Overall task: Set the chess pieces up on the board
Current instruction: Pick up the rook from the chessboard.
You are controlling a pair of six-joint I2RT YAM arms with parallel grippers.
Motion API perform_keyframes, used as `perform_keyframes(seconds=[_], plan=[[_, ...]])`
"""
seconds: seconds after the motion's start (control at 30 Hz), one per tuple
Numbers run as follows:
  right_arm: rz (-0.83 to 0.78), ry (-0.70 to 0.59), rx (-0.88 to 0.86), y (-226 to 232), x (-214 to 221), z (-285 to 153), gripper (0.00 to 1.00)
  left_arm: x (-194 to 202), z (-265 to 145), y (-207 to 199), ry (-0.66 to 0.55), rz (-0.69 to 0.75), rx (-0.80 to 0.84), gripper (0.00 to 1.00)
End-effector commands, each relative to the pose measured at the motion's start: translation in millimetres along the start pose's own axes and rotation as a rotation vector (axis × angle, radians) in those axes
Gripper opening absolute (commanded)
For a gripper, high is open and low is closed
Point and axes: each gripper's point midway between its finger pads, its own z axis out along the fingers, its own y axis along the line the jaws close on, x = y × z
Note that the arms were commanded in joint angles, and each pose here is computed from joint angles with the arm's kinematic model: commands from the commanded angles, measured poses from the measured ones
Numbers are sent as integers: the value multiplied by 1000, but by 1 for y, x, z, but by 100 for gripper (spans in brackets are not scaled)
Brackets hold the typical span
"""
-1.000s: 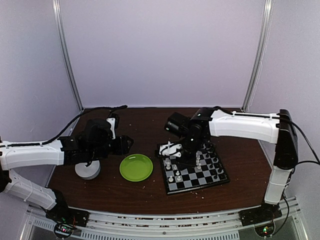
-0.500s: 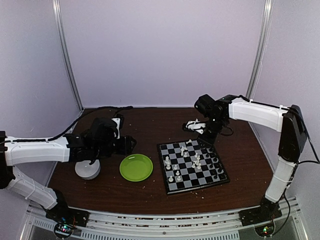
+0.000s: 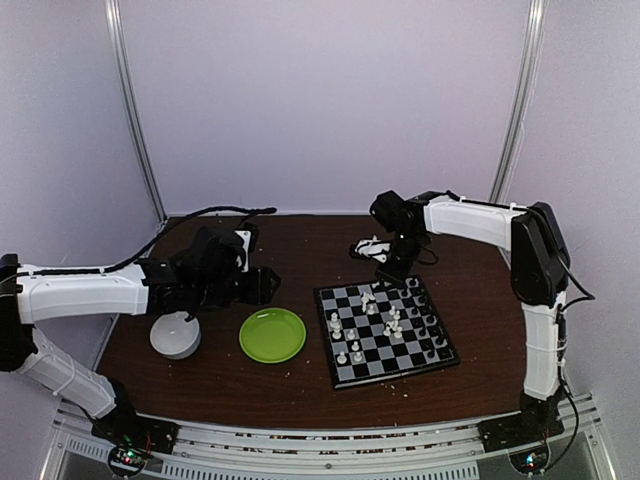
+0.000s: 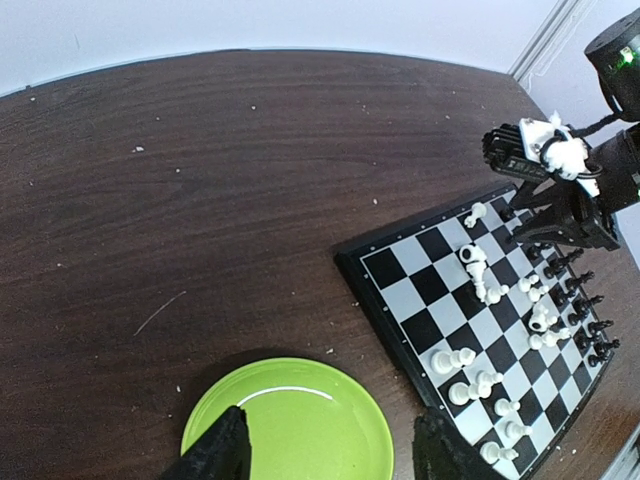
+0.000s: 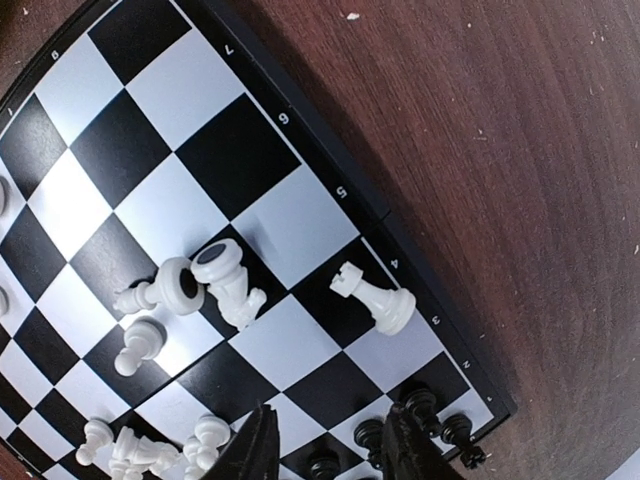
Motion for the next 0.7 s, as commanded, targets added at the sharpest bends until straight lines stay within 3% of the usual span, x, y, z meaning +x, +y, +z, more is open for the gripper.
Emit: perform_keyframes(seconds=[0.0,0.33,0.67], plan=[[-106,-24,30,-13,-11,-1,38,-9,1,-11,-6,26,24,57],[-260,-10,-65,-7,-19,13,43,-3,11,-13,16,17,24,57],[-277,42,-117,-12,-20,33,41,-1,21,-15,43,45,16,57]])
